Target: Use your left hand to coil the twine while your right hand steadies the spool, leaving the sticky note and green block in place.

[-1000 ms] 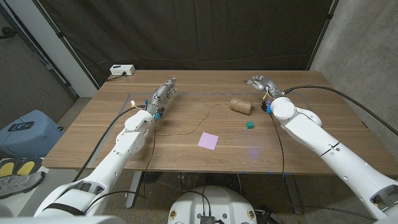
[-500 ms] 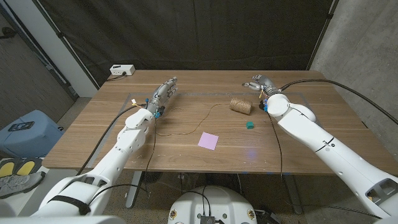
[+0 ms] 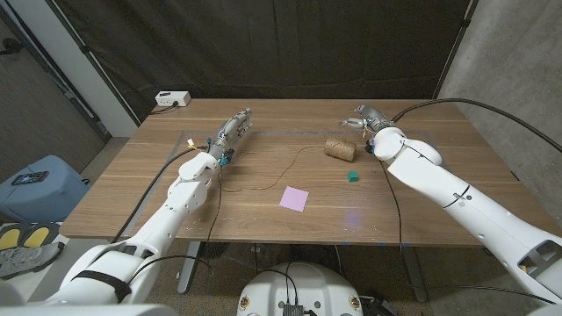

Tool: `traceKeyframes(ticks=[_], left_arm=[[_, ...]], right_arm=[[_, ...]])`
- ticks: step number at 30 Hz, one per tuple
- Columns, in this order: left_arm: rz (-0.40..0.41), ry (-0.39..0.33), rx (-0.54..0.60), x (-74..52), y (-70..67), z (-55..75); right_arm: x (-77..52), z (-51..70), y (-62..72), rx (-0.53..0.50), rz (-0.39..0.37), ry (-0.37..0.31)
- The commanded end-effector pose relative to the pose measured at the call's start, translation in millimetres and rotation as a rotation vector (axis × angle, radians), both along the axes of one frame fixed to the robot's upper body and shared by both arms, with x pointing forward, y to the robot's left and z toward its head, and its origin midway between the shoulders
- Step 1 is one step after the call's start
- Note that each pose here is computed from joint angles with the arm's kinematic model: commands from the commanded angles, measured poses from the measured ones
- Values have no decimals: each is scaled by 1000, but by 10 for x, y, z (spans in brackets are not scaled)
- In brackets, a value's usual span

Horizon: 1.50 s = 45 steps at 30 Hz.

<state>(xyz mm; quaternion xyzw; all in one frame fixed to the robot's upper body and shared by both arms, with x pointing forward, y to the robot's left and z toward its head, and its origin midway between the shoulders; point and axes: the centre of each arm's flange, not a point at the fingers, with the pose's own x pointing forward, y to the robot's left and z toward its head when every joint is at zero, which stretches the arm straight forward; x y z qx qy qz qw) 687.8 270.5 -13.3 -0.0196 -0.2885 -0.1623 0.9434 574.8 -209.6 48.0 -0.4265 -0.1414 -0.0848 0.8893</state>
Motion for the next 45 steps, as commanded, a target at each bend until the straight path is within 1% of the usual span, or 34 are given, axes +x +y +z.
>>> traceKeyframes(ticks=[1, 6, 15, 21, 23, 27, 36, 45], left_arm=[[-5, 0, -9, 29, -29, -1], [-13, 2, -7, 54, -45, 3], [-26, 1, 5, 105, -74, 45], [-33, 5, 7, 129, -103, 51], [-35, 7, 5, 135, -111, 47], [-36, 9, 3, 142, -118, 40], [-36, 19, -3, 151, -118, 12], [-38, 9, -13, 131, -130, 26]], right_arm=[[-50, 62, 117, -95, -34, 74], [-71, 82, 172, -114, -58, 96], [-100, 72, 197, -131, -88, 130], [-116, 59, 217, -154, -101, 152], [-120, 57, 245, -181, -117, 158], [-124, 58, 291, -197, -126, 165], [-108, 72, 406, -251, -128, 214], [-58, 86, 472, -291, -120, 259]])
